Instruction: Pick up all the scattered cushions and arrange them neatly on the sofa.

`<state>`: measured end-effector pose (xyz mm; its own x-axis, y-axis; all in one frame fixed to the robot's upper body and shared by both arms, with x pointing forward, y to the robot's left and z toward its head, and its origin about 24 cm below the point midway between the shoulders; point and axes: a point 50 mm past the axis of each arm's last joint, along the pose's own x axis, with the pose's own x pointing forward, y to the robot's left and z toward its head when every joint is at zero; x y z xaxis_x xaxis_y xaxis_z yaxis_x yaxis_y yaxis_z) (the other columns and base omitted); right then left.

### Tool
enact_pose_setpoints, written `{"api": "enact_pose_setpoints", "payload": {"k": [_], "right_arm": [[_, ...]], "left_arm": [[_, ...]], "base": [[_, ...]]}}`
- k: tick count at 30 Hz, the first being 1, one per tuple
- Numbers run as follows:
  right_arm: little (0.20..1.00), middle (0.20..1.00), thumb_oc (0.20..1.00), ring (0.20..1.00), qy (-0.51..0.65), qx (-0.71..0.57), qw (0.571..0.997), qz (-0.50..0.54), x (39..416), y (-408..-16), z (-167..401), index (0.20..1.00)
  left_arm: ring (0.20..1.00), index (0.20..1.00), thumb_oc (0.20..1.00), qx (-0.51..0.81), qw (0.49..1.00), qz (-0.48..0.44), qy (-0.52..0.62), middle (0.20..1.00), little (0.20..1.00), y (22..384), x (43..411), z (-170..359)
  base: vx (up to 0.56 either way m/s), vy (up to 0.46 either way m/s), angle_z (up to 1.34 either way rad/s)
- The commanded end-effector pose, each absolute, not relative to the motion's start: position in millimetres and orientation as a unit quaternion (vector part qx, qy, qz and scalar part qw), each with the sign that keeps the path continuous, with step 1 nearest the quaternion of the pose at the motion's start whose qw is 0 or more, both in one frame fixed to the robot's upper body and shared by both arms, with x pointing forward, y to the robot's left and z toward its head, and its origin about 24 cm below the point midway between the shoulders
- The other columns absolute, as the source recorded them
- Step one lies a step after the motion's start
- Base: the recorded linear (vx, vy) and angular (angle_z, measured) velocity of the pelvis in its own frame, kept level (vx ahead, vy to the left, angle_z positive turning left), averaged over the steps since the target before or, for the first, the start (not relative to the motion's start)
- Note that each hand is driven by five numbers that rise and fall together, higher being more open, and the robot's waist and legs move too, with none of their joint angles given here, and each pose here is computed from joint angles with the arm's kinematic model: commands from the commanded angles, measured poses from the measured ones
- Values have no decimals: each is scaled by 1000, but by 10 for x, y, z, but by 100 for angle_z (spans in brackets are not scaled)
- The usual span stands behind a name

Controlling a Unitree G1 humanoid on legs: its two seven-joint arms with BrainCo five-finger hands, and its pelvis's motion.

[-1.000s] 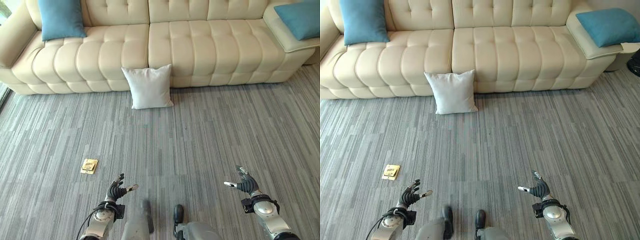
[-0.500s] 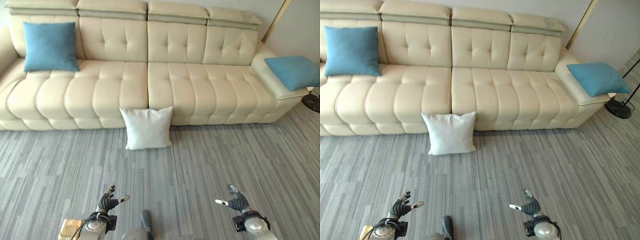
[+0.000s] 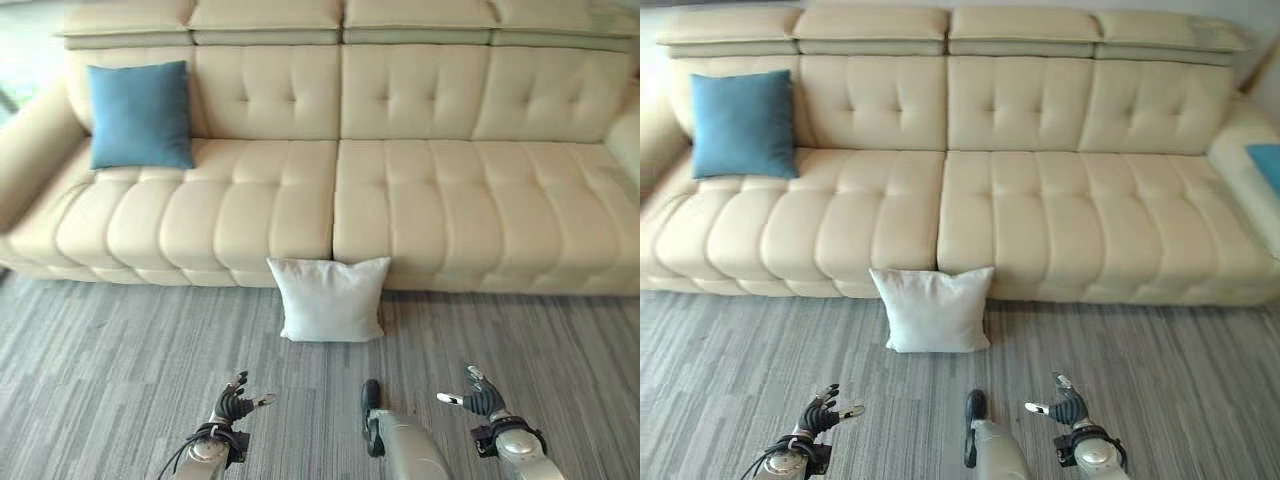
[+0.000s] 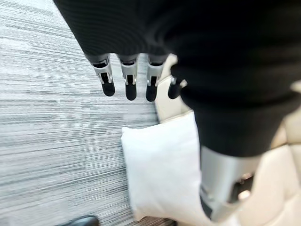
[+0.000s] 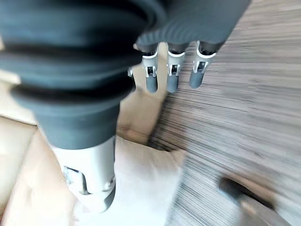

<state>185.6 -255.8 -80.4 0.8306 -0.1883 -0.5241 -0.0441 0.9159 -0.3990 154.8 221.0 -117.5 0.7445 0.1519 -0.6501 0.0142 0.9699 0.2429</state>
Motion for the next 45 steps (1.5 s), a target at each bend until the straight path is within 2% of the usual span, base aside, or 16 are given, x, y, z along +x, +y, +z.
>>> {"api": "enact_pose_setpoints", "payload": {"k": [1,17,25,38,45], "right_arm": [[1000,1000,1000,1000,245,-205,947,-44,1986,-2592,-652,1000],[1000,1000,1000,1000,269,-195,943,-33,1933,-2460,-780,1000],[1000,1000,1000,1000,224,-197,955,2,2168,-2244,-648,1000],[1000,1000,1000,1000,208,-248,946,19,2238,-2296,-572,1000],[1000,1000,1000,1000,169,-237,957,-12,2626,-2278,-364,1000]], "left_arm": [[1000,1000,1000,144,938,20,314,1000,1000,2261,1729,-1041],[1000,1000,1000,168,932,11,320,1000,1000,2319,1714,-1038],[1000,1000,1000,182,936,61,294,1000,1000,2574,1841,-890],[1000,1000,1000,182,930,115,297,1000,1000,2787,1823,-865],[1000,1000,1000,146,950,187,203,1000,1000,2912,2329,-485]], "base": [[237,-70,-28],[207,141,-25],[101,150,-27],[62,-53,10],[-179,-30,12]]}}
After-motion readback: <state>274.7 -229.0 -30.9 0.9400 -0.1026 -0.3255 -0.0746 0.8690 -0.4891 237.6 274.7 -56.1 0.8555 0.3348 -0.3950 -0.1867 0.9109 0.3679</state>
